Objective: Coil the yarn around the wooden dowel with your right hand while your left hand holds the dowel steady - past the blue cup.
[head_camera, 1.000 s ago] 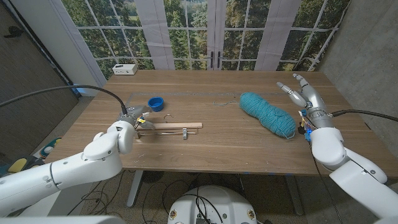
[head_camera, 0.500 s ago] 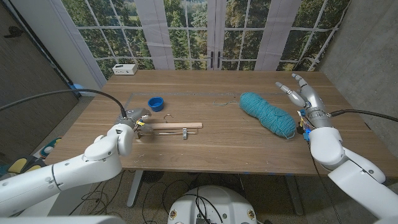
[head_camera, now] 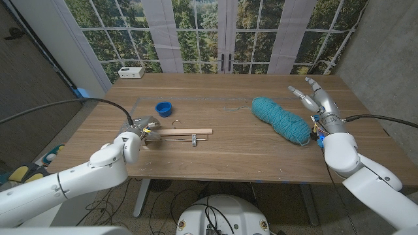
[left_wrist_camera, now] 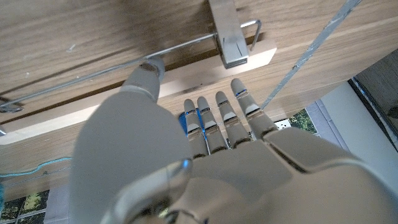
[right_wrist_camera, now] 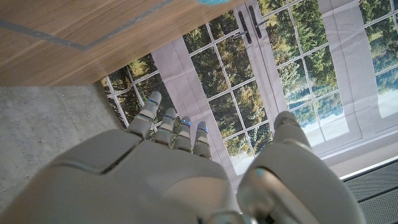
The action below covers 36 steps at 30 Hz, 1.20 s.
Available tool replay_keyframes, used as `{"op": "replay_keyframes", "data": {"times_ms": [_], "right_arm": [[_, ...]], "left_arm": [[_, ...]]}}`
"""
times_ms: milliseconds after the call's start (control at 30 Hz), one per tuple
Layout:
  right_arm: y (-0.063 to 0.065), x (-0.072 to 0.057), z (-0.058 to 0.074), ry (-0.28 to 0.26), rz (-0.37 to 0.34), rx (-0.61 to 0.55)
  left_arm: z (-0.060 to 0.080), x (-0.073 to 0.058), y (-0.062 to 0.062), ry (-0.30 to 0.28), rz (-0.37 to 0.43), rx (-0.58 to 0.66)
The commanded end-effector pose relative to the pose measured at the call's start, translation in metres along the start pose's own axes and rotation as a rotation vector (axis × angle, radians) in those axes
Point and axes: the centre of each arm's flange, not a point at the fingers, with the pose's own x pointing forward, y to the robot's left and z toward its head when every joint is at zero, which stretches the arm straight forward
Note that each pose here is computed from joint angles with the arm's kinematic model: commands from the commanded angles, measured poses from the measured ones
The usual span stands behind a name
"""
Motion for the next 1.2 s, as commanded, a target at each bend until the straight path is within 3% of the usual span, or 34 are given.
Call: {"op": "replay_keyframes", "data": {"times_ms": [33, 167, 533, 800, 933, 1200], "right_arm": [[0.000, 0.000, -0.003, 0.009, 0.003, 0.010], [0.000, 0.000, -0.004, 0.013, 0.003, 0.016], [-0.001, -0.002, -0.006, 0.016, 0.002, 0.026], [-0.003, -0.007, -0.008, 0.022, -0.006, 0.032], [-0.004, -0.009, -0.008, 0.025, -0.012, 0.029], [-0.007, -0.015, -0.006, 0.027, -0.020, 0.027]], "left_arm": [[-0.002, 0.007, -0.012, -0.018, 0.018, -0.026], [-0.003, 0.011, -0.018, -0.010, -0.012, -0.026], [-0.006, 0.019, -0.030, -0.019, 0.041, -0.057], [-0.008, 0.029, -0.041, -0.019, -0.019, -0.092], [-0.010, 0.030, -0.047, -0.040, 0.057, -0.108], [-0.012, 0.019, -0.049, -0.055, 0.300, -0.107]]}}
